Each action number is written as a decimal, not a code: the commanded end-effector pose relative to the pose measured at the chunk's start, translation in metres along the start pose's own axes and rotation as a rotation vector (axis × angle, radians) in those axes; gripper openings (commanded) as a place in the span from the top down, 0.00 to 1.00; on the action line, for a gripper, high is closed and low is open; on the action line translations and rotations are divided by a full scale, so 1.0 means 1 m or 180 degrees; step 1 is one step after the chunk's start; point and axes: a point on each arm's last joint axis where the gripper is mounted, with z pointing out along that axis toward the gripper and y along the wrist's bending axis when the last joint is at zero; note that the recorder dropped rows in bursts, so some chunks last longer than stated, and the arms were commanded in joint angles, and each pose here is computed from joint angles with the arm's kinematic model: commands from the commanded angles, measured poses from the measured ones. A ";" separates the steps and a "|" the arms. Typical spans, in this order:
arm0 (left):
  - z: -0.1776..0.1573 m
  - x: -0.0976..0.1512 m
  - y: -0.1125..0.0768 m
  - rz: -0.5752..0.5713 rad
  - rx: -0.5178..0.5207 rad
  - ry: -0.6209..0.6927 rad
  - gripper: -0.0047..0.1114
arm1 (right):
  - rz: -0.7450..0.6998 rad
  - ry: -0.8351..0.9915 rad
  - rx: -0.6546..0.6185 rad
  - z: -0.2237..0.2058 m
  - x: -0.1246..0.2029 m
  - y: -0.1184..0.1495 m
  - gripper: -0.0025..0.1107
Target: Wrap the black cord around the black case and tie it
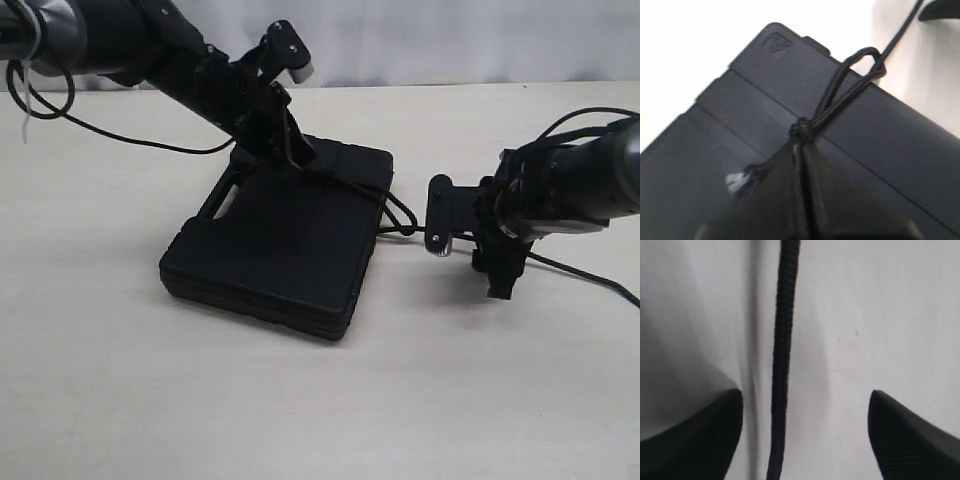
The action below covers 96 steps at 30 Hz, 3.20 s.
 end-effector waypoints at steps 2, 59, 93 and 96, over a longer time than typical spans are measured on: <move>-0.023 0.003 0.015 -0.0285 -0.0116 -0.0040 0.96 | 0.0067 -0.0064 0.0033 -0.013 -0.015 0.002 0.34; -0.310 0.039 -0.145 -0.0835 -0.2719 -0.2238 0.96 | 0.3326 -0.3947 0.0656 -0.368 0.052 -0.004 0.94; -0.340 0.086 -0.234 -0.0670 -0.2438 -0.2827 0.96 | 0.3358 -0.4528 0.1009 -0.414 0.105 0.030 0.94; -0.340 0.086 -0.234 -0.0670 -0.2438 -0.2827 0.96 | 0.3359 -0.4522 0.1007 -0.414 0.105 0.030 0.94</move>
